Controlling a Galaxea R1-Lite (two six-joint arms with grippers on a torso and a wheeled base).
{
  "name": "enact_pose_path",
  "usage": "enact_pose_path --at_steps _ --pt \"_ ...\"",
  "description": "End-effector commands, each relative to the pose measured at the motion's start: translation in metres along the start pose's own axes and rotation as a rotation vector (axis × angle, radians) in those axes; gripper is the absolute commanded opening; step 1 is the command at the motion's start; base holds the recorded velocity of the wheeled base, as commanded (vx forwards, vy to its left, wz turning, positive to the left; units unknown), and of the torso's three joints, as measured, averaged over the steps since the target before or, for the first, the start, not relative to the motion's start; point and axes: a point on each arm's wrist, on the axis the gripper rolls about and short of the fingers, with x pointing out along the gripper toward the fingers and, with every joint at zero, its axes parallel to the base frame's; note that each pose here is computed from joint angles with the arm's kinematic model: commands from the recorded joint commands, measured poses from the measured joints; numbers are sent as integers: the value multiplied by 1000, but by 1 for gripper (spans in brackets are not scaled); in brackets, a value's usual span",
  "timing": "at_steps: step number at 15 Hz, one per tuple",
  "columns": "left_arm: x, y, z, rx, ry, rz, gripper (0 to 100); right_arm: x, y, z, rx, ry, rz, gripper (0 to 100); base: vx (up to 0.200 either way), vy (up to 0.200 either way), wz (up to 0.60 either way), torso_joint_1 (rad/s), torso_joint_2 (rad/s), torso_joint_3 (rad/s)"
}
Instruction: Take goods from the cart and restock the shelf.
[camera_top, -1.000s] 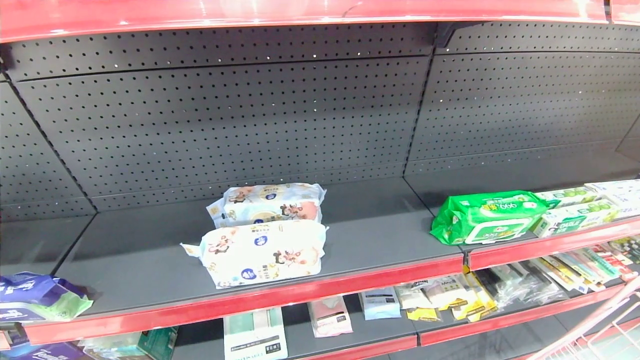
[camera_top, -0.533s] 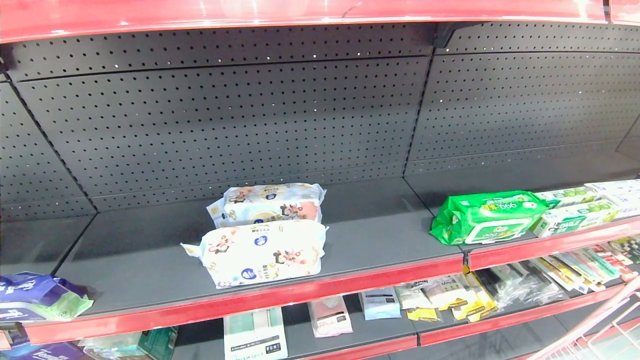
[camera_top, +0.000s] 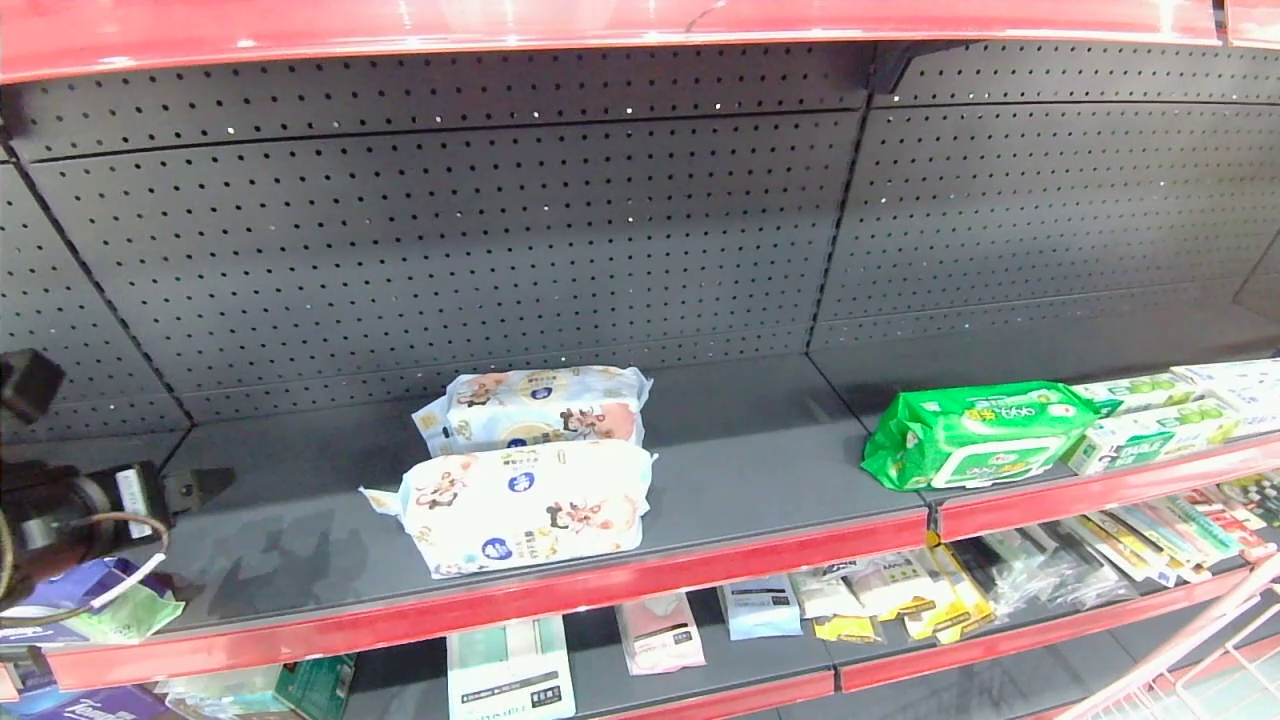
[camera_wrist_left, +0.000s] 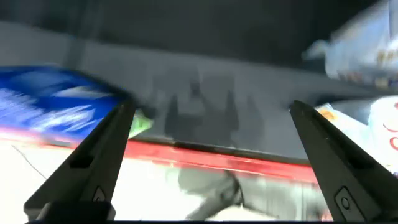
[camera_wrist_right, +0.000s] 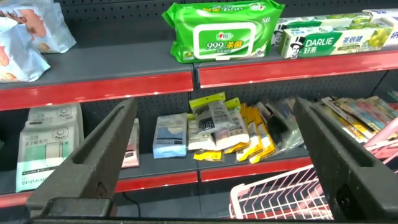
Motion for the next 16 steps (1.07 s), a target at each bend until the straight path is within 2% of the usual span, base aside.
enact_pose_path --at_steps 1,5,7,10,12,14,16 --pt "42 -13 -2 56 134 -38 100 0 0 0 0 1 1 100 0 0 0 0 0 0" --pt "58 -31 -6 124 189 -118 100 0 0 0 0 1 1 100 0 0 0 0 0 0" --pt "57 -36 -7 142 192 -139 100 0 0 0 0 1 1 100 0 0 0 0 0 0" --pt "55 -37 -8 172 196 -162 100 0 0 0 0 1 1 100 0 0 0 0 0 0" --pt "53 -37 -9 175 202 -182 100 0 0 0 0 1 1 100 0 0 0 0 0 0" --pt "49 -36 -13 209 239 -210 100 0 0 0 0 1 1 100 0 0 0 0 0 0" --pt "49 -40 -16 230 253 -233 100 0 0 0 0 1 2 100 0 0 0 0 0 0"
